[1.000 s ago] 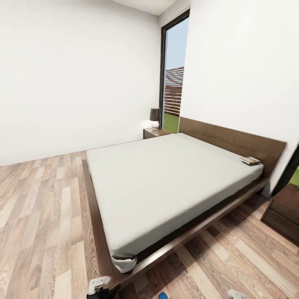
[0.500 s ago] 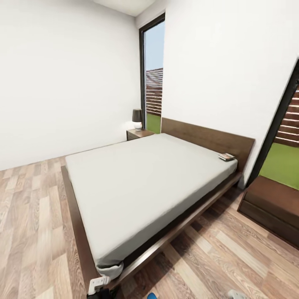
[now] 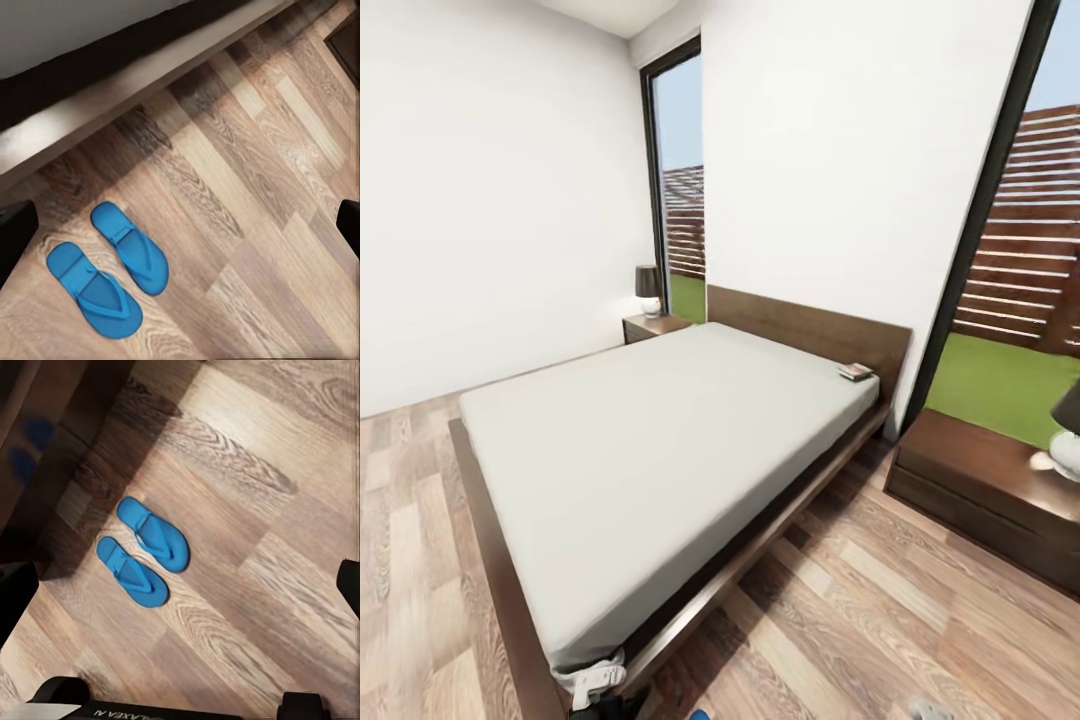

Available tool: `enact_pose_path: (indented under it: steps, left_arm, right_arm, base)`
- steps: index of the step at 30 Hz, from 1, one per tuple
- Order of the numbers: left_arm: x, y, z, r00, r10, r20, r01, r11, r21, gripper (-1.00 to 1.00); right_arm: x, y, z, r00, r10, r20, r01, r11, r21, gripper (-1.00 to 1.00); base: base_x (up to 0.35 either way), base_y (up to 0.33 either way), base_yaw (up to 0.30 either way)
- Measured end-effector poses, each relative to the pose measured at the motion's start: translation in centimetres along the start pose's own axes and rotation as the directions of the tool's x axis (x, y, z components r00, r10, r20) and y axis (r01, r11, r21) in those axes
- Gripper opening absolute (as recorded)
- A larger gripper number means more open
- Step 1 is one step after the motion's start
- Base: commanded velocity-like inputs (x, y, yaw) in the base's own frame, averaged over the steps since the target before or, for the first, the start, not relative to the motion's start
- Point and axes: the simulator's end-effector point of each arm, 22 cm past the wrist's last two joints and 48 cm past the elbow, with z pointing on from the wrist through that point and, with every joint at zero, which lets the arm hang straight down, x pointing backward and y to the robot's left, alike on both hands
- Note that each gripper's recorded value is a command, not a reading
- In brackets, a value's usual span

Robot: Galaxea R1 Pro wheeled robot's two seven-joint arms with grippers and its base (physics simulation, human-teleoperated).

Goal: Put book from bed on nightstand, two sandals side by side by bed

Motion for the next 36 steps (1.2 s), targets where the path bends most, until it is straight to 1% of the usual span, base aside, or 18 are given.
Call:
enact_pose_path:
  steps: [6, 18, 33, 36]
  left_arm:
    - [-0.01, 0.00, 0.00, 1.000, 0.000, 0.000, 0.000, 1.000, 0.000, 1.00]
    - [0.05, 0.01, 0.01, 1.000, 0.000, -0.001, 0.000, 1.000, 0.000, 1.00]
    - [0.12, 0.04, 0.02, 1.000, -0.001, -0.002, 0.001, 1.000, 0.000, 1.00]
    - [-0.19, -0.20, -0.29, 1.000, -0.001, -0.002, 0.001, 1.000, 0.000, 1.00]
  right_arm:
    - [0.02, -0.02, 0.00, 1.000, 0.000, 0.000, 0.000, 1.000, 0.001, 1.00]
    - [0.06, -0.03, 0.02, 1.000, 0.001, -0.001, -0.001, 1.000, 0.001, 1.00]
    - [0.09, -0.06, 0.04, 1.000, 0.001, -0.002, -0.001, 1.000, 0.001, 1.00]
    - [-0.10, 0.15, -0.36, 1.000, 0.002, -0.002, -0.002, 1.000, 0.002, 1.00]
  base:
    - [0.000, 0.000, -0.279]
    - [0.000, 0.000, -0.218]
    - [0.000, 0.000, -0.291]
    - [0.000, 0.000, -0.300]
